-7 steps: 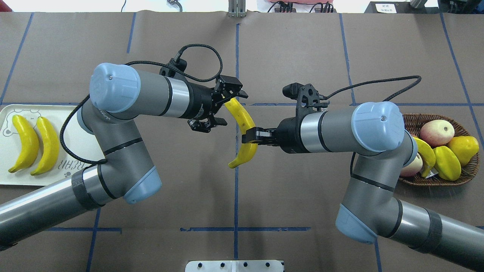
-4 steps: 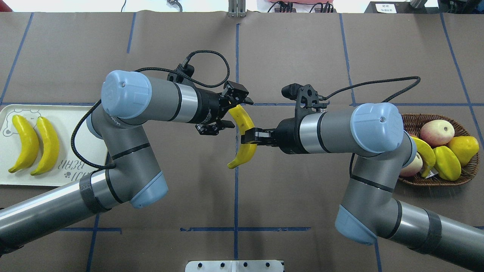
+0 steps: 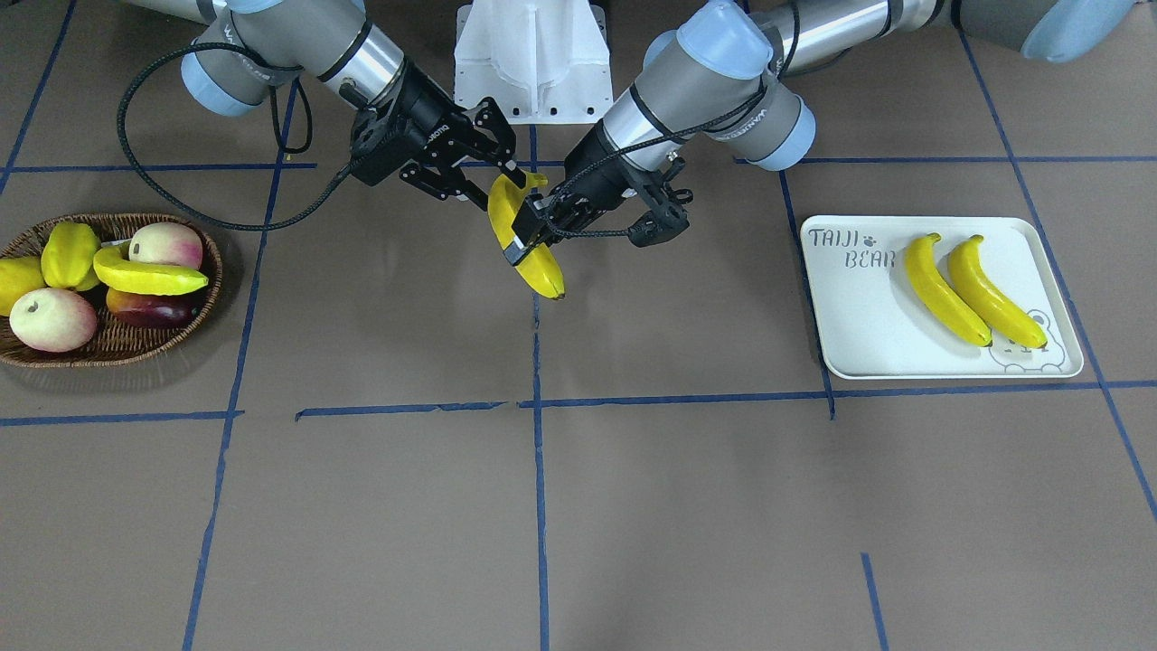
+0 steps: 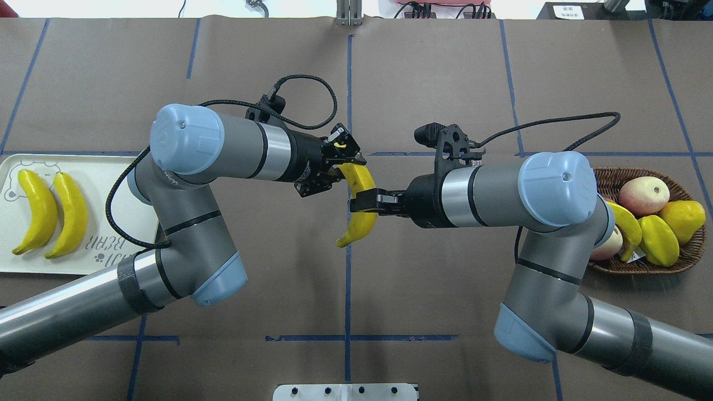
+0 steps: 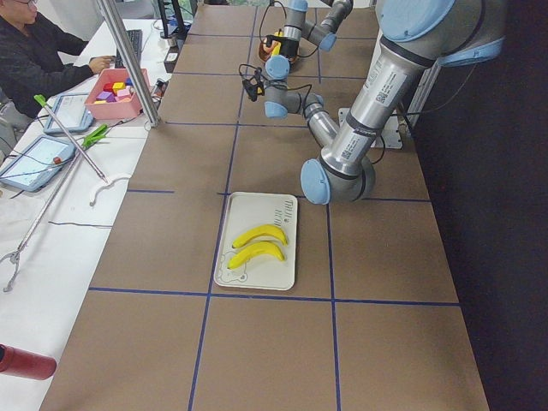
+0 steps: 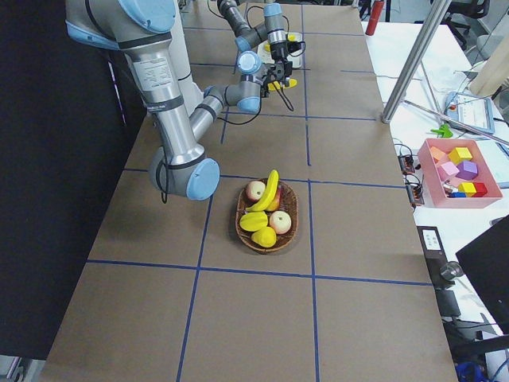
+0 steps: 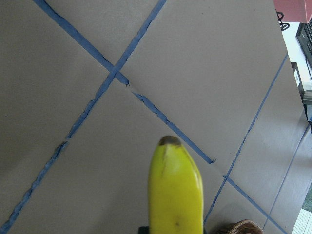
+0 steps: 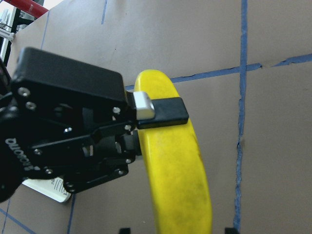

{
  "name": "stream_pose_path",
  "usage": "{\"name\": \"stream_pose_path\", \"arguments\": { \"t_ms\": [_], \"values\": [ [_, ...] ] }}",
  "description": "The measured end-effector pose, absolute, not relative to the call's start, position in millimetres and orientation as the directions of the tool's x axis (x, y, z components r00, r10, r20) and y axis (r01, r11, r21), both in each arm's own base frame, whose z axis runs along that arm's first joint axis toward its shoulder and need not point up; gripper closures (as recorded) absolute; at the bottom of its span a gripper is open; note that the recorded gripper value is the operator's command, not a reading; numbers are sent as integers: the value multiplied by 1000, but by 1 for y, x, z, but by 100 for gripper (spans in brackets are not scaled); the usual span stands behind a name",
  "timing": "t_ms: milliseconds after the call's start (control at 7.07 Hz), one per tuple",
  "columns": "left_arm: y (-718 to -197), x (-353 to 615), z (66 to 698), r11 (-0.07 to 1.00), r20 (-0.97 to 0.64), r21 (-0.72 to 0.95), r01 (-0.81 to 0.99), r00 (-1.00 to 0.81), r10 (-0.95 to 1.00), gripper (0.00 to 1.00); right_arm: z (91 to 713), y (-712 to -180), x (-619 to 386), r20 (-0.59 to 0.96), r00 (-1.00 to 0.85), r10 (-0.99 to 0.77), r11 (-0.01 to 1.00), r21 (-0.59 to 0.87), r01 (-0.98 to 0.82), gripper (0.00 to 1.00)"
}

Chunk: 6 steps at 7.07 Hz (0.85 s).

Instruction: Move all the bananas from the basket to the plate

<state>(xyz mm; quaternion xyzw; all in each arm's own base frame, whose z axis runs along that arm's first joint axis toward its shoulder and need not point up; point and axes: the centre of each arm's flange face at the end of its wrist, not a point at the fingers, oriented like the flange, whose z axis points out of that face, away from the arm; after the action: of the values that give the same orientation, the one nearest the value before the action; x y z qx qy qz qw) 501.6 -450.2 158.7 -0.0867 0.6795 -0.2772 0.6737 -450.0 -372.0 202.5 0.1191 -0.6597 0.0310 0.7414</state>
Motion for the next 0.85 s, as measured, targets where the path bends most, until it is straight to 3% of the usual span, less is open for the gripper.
{"name": "stream_pose_path", "arguments": {
  "t_ms": [424,848],
  "values": [
    [-471,481,175,829,-868,-487,275,-40,-496,100,193,-369,-428,987,113,-117,972,137,-190,0],
    [-525,388,276,863,-867,-416,288,160,-472,100,208,-374,-346,984,170,-63,984,89,-156,0]
  ]
}}
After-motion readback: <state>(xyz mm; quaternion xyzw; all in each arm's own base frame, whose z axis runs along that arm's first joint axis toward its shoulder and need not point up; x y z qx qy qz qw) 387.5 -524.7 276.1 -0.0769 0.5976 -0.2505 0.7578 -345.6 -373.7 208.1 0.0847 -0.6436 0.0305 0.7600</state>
